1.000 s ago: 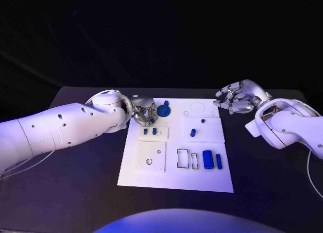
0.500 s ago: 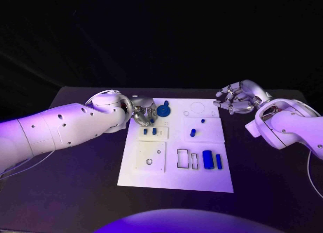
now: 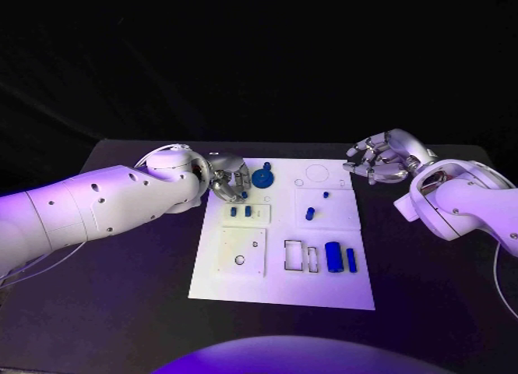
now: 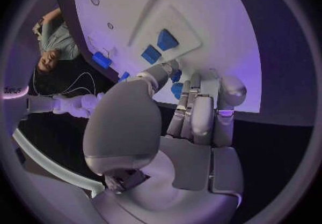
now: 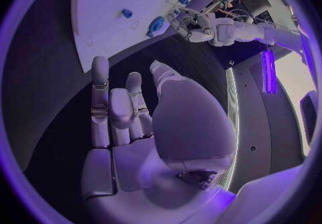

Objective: Assemble the parts on the task board

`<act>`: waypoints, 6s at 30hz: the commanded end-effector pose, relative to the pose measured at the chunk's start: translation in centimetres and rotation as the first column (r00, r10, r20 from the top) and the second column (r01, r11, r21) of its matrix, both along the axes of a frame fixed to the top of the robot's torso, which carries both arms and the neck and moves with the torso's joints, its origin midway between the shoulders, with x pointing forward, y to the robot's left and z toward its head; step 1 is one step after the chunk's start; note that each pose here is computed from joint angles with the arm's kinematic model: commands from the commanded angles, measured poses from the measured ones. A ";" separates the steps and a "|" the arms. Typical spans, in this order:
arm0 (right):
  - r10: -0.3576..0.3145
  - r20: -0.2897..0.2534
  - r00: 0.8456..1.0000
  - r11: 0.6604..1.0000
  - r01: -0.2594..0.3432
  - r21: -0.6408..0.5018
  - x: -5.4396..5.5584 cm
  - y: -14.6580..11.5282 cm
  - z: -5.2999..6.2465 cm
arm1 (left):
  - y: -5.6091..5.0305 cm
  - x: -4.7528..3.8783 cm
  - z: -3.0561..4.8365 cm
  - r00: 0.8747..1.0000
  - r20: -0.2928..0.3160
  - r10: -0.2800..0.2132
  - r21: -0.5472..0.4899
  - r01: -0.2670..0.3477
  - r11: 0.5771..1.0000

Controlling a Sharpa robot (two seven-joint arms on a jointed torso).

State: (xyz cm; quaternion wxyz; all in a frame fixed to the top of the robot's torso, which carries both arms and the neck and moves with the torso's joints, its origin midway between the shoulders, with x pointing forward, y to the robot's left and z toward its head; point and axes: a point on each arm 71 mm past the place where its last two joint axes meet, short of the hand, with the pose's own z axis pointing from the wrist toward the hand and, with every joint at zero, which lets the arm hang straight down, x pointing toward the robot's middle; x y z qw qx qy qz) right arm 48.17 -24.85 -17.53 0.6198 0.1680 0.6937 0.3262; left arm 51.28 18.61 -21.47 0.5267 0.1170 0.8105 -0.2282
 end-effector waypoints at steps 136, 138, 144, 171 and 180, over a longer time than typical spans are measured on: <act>0.532 0.178 0.828 0.768 -0.383 -0.513 -7.7 17.1 -1.7 | 6.0 -1.56 4.52 0.897 -0.442 -0.013 -0.881 -0.431 0.192; 0.541 0.169 0.824 0.765 -0.398 -0.507 -8.0 17.5 -2.1 | 5.9 -1.55 4.51 0.897 -0.442 -0.014 -0.882 -0.431 0.192; 0.566 0.117 0.816 0.753 -0.454 -0.477 -9.0 19.2 -4.1 | 5.2 -1.55 4.49 0.896 -0.443 -0.022 -0.881 -0.431 0.194; 0.587 0.033 0.809 0.728 -0.510 -0.458 -10.1 20.7 -7.3 | 4.4 -1.46 4.37 0.890 -0.454 -0.038 -0.876 -0.438 0.202; 0.588 0.015 0.808 0.711 -0.509 -0.485 -10.0 20.6 -7.6 | 4.5 -1.47 4.35 0.889 -0.456 -0.037 -0.875 -0.440 0.203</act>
